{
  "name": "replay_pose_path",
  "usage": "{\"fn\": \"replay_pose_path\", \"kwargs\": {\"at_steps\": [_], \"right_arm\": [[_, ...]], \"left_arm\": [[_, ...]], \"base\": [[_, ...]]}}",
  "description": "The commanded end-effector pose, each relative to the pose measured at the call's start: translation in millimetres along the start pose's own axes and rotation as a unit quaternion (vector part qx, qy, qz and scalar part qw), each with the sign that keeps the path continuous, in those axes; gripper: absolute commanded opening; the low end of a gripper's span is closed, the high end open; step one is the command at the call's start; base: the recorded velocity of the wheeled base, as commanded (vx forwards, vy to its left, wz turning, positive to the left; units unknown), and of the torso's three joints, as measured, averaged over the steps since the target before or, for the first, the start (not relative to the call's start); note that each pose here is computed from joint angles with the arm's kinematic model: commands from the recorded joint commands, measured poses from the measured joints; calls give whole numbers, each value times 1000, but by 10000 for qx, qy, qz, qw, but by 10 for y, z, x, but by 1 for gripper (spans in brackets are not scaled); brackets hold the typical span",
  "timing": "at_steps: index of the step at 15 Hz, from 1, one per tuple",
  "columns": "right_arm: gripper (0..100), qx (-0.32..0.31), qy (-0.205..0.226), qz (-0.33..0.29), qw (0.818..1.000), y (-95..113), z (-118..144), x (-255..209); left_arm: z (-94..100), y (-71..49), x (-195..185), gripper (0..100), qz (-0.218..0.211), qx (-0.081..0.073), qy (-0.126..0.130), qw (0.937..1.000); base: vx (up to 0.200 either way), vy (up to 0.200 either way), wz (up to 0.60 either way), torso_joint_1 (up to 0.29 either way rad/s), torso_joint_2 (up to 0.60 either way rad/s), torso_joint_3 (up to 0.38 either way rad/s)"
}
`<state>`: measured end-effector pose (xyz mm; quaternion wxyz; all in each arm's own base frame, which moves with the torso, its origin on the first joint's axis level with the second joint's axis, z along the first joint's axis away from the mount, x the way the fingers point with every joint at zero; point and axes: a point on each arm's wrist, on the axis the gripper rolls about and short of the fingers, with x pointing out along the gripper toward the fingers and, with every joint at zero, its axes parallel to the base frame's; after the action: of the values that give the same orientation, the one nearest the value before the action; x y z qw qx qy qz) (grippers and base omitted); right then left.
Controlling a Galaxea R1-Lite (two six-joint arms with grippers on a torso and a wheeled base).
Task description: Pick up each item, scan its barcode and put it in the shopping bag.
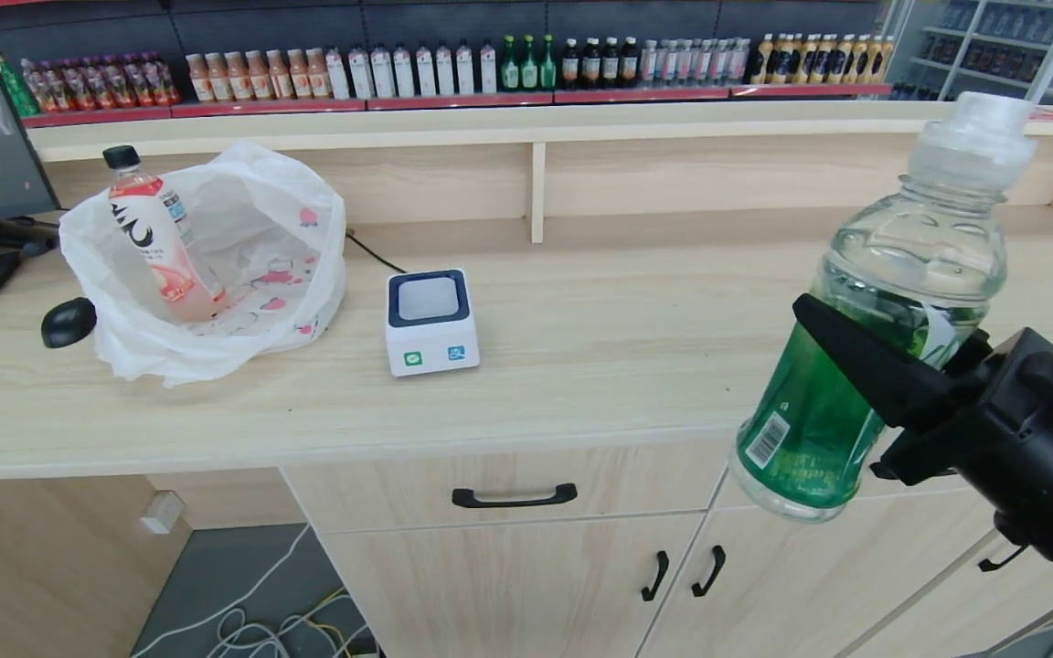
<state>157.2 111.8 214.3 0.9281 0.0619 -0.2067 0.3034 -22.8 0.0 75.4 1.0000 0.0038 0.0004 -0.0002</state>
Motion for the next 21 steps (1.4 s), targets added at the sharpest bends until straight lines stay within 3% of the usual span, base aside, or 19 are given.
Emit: {"fn": "replay_pose_path", "kwargs": {"at_steps": [1, 16, 21], "right_arm": [[0, -21, -103, -24, 9999, -14, 34, 23], [0, -30, -279, -193, 9994, -100, 66, 184], [0, -112, -155, -382, 9991, -181, 21, 141]], "left_arm": [[0, 0, 0, 100, 2, -15, -4, 10000], [0, 0, 0, 100, 2, -54, -4, 10000], [0, 0, 0, 100, 2, -38, -4, 10000]], "base": [[0, 200, 0, 32, 7, -7], [0, 200, 0, 5, 2, 0], [0, 160, 0, 1, 3, 2]]}}
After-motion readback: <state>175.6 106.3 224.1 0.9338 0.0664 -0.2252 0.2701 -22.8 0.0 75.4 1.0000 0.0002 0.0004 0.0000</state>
